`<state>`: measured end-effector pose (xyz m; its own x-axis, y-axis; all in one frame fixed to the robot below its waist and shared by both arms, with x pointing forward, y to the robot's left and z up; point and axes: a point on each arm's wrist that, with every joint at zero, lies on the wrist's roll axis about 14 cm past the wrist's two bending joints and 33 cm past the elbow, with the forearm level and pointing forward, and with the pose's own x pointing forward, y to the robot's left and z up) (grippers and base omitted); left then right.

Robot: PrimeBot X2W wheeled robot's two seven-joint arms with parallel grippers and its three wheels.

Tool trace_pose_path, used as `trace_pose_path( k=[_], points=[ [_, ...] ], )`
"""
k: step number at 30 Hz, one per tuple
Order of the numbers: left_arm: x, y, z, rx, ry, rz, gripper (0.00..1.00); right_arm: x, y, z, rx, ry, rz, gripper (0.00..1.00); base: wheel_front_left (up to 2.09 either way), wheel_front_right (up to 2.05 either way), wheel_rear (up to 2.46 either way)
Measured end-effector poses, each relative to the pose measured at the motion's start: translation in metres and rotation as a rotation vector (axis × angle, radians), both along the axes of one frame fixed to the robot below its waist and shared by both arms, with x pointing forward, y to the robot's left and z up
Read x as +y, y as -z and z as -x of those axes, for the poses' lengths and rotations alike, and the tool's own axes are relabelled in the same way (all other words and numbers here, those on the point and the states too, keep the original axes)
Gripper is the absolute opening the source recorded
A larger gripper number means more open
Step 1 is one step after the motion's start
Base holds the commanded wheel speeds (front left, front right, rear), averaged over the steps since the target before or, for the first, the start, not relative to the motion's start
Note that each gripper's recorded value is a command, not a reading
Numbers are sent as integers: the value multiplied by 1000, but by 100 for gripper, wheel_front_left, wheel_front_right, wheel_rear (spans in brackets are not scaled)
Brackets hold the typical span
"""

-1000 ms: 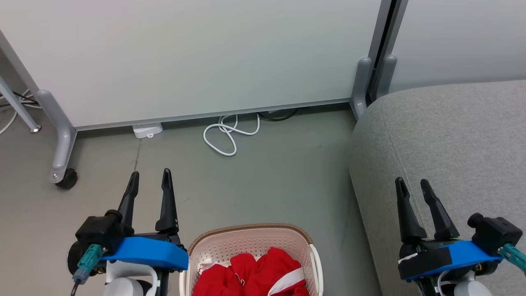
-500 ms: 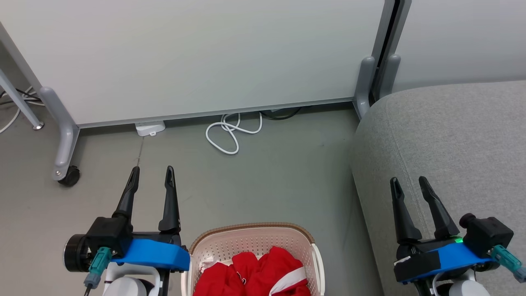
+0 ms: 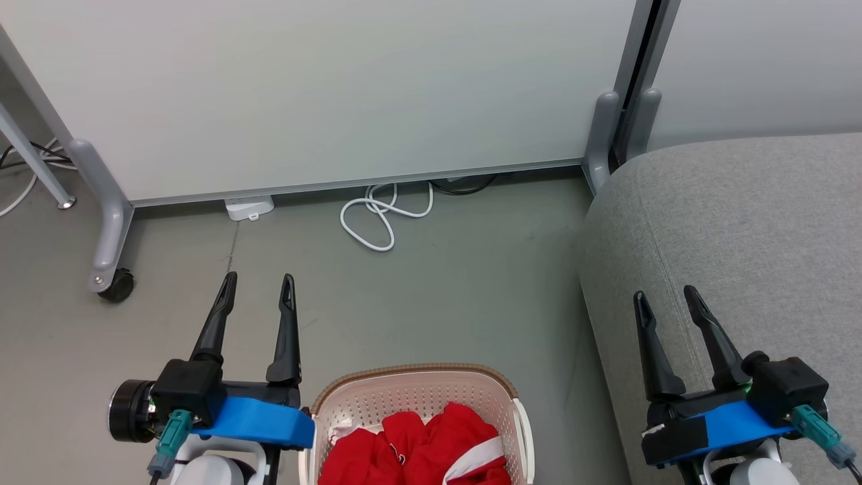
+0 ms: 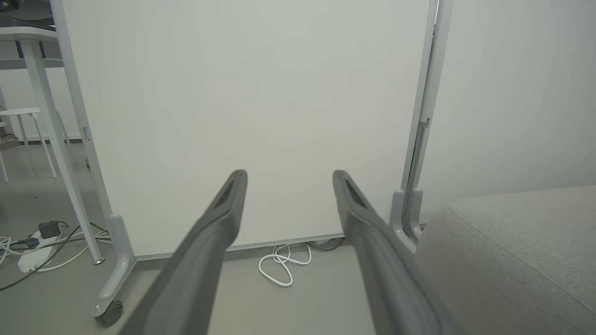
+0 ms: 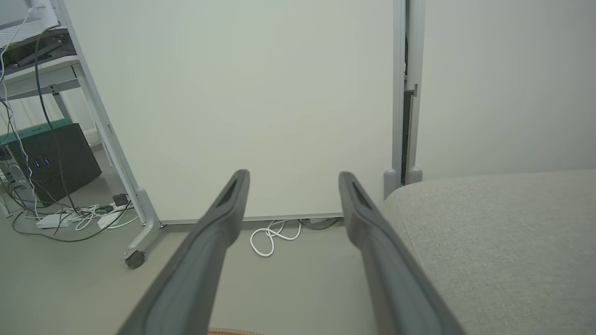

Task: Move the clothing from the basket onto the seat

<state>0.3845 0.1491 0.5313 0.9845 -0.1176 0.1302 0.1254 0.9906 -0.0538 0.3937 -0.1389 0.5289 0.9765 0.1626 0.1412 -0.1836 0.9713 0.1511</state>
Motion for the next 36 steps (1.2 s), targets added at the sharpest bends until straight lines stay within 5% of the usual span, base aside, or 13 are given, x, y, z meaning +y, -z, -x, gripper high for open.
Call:
trace_pose_path(
  k=[36],
  points=[
    [2,8,1,-6,0,-83,100,0,11,0,7,-2,102,100,0,0,0]
  ],
)
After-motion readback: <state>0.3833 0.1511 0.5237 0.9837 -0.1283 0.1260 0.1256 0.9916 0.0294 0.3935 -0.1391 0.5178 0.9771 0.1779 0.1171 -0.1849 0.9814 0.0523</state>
